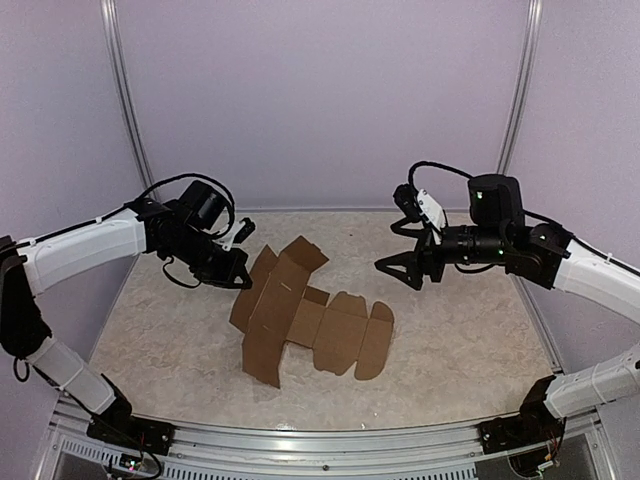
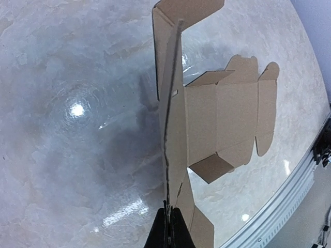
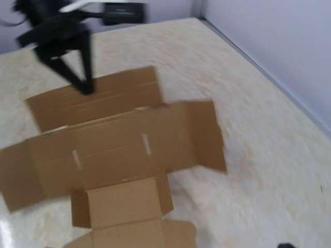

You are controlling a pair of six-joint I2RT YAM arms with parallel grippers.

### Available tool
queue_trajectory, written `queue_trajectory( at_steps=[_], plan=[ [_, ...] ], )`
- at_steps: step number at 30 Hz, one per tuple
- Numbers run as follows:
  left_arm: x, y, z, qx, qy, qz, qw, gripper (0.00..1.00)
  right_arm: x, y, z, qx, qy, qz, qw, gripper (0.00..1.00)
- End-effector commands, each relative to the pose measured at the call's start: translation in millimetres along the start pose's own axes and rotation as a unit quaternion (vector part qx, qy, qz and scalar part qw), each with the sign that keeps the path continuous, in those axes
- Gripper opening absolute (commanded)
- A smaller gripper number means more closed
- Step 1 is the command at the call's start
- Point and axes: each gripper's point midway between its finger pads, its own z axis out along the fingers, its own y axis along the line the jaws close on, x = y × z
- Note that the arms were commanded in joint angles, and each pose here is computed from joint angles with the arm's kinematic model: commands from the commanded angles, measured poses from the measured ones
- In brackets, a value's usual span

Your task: Fold the paper box

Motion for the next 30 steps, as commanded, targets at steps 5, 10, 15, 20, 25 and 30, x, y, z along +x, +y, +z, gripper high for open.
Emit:
queue_trajectory(
  at_steps=[5, 10, 15, 20, 25, 30],
  plan=[
    [-14.2, 7.5, -0.9, -0.124, 0.018, 0.139, 0.982, 0.0, -24.9, 9.4, 22.3, -0.048, -0.02, -0.121, 0.991, 0.91],
    [-20.6, -11.3, 9.7, -0.126, 0.017, 0.218, 0.968, 0.0, -17.8, 2.3, 38.2, -0.048, 0.007, -0.142, 0.989, 0.91],
    [-26.9, -30.4, 16.4, -0.159, 0.003, 0.322, 0.933, 0.0, -5.0, -2.6, 52.5, -0.046, 0.026, -0.147, 0.988, 0.91],
    [-34.6, -51.8, 25.7, -0.128, 0.008, 0.363, 0.923, 0.0, 7.1, -4.5, 58.9, -0.046, 0.047, -0.143, 0.988, 0.91],
    [-39.6, -79.9, 28.4, -0.105, -0.006, 0.411, 0.906, 0.0, 18.3, 5.8, 53.7, -0.065, 0.052, -0.13, 0.988, 0.89],
    [-36.9, -107.0, 31.8, -0.082, -0.006, 0.449, 0.89, 0.0, 25.7, 7.3, 48.5, -0.055, 0.044, -0.125, 0.99, 0.86]
  ],
)
